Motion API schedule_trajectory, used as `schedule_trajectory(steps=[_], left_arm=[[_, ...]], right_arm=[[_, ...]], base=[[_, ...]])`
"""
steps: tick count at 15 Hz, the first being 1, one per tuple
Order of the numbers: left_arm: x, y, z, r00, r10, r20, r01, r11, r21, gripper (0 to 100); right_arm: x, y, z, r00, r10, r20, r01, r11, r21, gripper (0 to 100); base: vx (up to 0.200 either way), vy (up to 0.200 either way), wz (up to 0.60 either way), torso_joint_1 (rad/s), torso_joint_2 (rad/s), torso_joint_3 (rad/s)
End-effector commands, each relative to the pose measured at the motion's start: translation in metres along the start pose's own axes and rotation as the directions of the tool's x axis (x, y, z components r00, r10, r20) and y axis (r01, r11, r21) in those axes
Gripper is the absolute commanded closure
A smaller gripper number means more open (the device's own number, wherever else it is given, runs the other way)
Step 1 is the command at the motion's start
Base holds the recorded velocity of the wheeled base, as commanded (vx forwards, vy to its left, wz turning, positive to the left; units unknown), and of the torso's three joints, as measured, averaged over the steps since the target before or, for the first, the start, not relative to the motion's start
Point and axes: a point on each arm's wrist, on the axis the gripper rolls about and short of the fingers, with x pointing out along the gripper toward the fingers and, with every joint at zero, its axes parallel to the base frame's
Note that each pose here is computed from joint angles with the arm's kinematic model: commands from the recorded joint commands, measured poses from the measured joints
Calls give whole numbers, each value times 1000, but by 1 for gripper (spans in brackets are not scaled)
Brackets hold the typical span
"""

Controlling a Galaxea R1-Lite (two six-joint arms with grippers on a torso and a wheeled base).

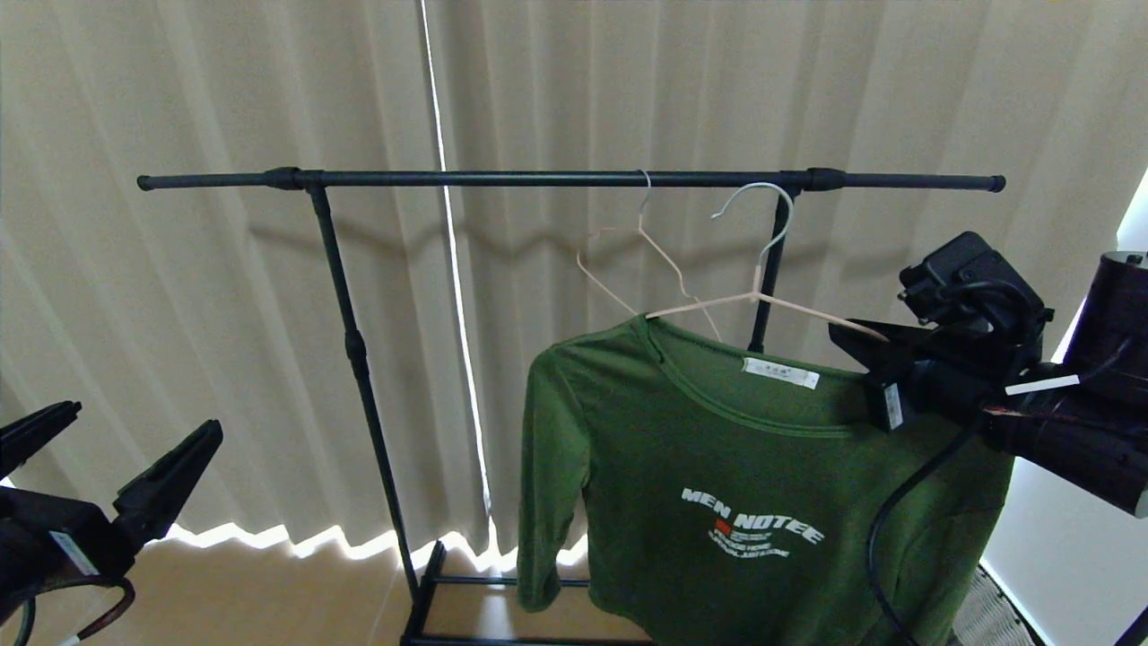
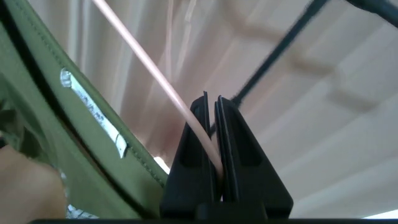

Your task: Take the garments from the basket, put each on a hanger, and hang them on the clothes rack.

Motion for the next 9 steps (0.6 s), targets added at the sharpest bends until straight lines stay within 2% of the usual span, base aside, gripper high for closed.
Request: schedule_trajectory(steps=[1, 7, 9], left_arm=[[-1, 0, -1, 1000, 0, -2, 0, 1000, 3, 0], [0, -1, -4, 1000, -5, -17, 5, 1000, 7, 0], [-2, -2, -8, 1000, -9, -30, 9, 1000, 12, 0]], right_arm=[[0, 0, -1, 1000, 1, -3, -1, 1000, -1, 100], [1, 0, -1, 1000, 0, -5, 0, 1000, -1, 100], [2, 0, -2, 1000, -1, -12, 1, 1000, -1, 100]], base=[[0, 200, 0, 2, 2, 2], [0, 200, 0, 3, 5, 0], [0, 0, 0, 0, 0, 0]])
